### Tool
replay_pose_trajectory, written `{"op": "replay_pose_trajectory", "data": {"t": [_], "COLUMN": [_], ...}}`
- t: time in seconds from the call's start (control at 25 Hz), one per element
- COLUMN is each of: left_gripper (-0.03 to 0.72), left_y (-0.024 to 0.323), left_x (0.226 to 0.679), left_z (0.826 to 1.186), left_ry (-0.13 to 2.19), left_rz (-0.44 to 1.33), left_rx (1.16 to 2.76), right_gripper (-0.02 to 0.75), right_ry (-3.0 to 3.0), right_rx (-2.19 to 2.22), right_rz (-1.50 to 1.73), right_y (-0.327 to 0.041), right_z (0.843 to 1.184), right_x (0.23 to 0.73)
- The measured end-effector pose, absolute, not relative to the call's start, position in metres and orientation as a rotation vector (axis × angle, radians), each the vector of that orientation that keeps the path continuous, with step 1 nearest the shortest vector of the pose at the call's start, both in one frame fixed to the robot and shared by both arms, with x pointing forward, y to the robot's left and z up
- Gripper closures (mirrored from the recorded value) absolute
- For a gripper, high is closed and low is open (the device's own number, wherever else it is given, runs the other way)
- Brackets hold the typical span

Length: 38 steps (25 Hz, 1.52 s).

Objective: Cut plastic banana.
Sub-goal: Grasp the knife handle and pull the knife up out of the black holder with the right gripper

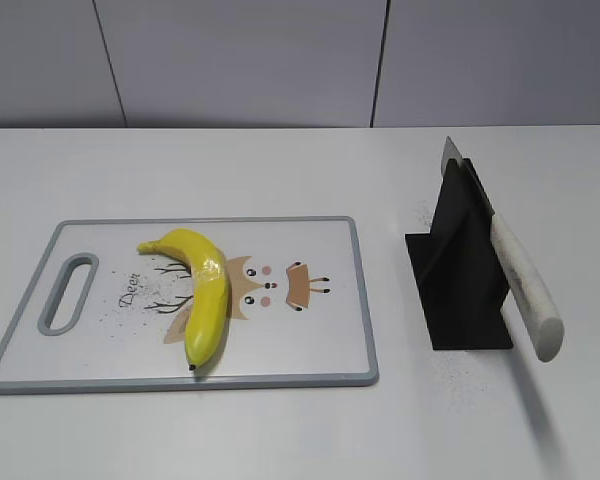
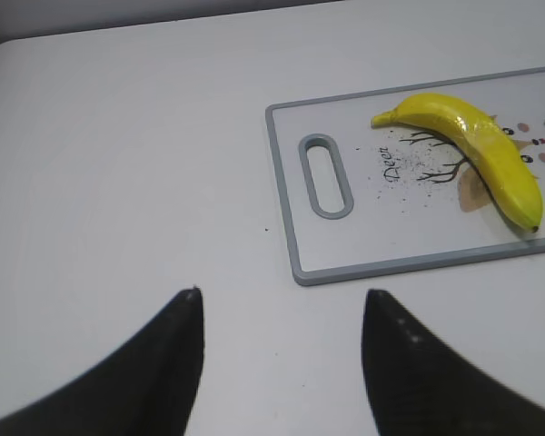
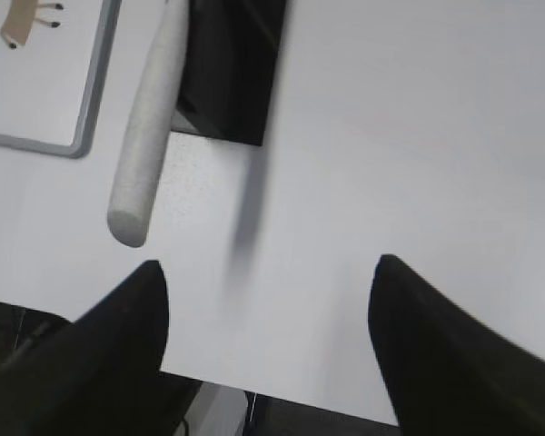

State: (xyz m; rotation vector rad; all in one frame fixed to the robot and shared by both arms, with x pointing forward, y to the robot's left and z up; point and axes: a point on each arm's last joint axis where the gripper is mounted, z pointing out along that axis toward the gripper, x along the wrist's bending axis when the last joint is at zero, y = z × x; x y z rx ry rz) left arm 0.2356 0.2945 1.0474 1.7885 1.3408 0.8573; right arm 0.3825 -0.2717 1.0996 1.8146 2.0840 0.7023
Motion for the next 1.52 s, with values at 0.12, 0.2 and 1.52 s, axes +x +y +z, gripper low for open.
{"op": "replay_pose_trajectory", "data": {"t": [0.12,0.2,1.52], "left_gripper": [0.152,0.152,0.152], "left_y": [0.295,0.295,0.295], "left_x": [0.236,0.236,0.236], "left_z": [1.047,1.047,1.047], "left_ry": [1.341,1.341,1.341], "left_rz": [0.857,0.857,0.858], "left_rx": [1.788,1.788,1.788], "right_gripper": [0.216,0.216,0.575], "right_ry": [2.182,2.239,2.254], "right_rx": [1.821,1.822,2.180], "right_rz": [0.676,0.665,0.228], "right_y": [-0.255,-0.241,-0.183], "right_z": [1.095,1.094,0.993], "right_x": [0.400,0.412,0.490]}}
